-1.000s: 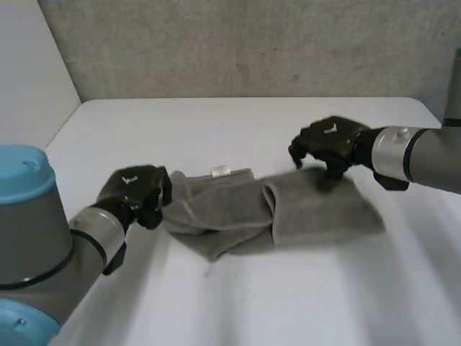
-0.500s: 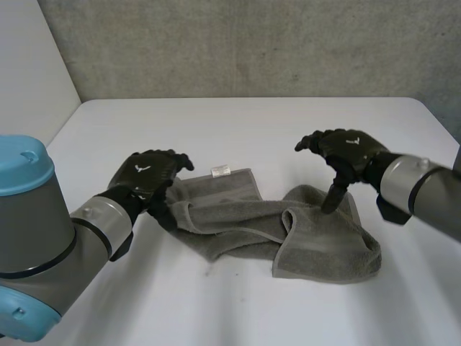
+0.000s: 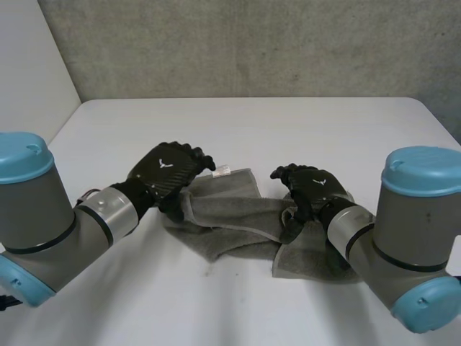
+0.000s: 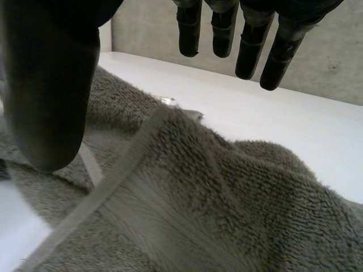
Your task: Fold the towel.
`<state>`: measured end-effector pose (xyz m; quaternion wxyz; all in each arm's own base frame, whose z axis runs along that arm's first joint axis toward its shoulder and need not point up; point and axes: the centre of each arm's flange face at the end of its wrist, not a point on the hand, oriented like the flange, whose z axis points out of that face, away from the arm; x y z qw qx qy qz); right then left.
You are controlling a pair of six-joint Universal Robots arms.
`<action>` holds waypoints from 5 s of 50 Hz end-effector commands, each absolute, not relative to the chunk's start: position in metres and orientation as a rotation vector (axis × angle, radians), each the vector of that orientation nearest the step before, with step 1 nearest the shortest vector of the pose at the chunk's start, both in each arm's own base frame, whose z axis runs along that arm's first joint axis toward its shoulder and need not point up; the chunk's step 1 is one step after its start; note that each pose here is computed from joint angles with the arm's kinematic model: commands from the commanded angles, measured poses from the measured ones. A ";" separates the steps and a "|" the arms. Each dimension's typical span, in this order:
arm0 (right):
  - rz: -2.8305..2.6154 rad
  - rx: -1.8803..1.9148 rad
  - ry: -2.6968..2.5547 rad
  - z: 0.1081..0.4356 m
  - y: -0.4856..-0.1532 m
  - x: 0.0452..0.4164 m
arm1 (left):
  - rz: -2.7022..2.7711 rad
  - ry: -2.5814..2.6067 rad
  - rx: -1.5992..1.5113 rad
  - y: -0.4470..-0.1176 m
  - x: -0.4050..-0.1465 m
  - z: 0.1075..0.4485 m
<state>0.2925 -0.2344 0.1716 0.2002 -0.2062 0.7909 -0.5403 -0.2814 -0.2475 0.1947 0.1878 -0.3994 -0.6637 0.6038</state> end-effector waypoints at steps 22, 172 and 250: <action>-1.649 -0.521 2.275 0.158 -0.248 0.288 | 1.681 -1.882 -1.280 -0.270 -0.270 0.164; -1.579 -1.009 2.203 0.159 -0.318 0.273 | 1.787 -2.276 -0.216 -0.290 -0.228 0.176; -1.726 -0.504 2.311 0.118 -0.334 0.277 | 1.825 -2.248 -0.199 -0.290 -0.224 0.187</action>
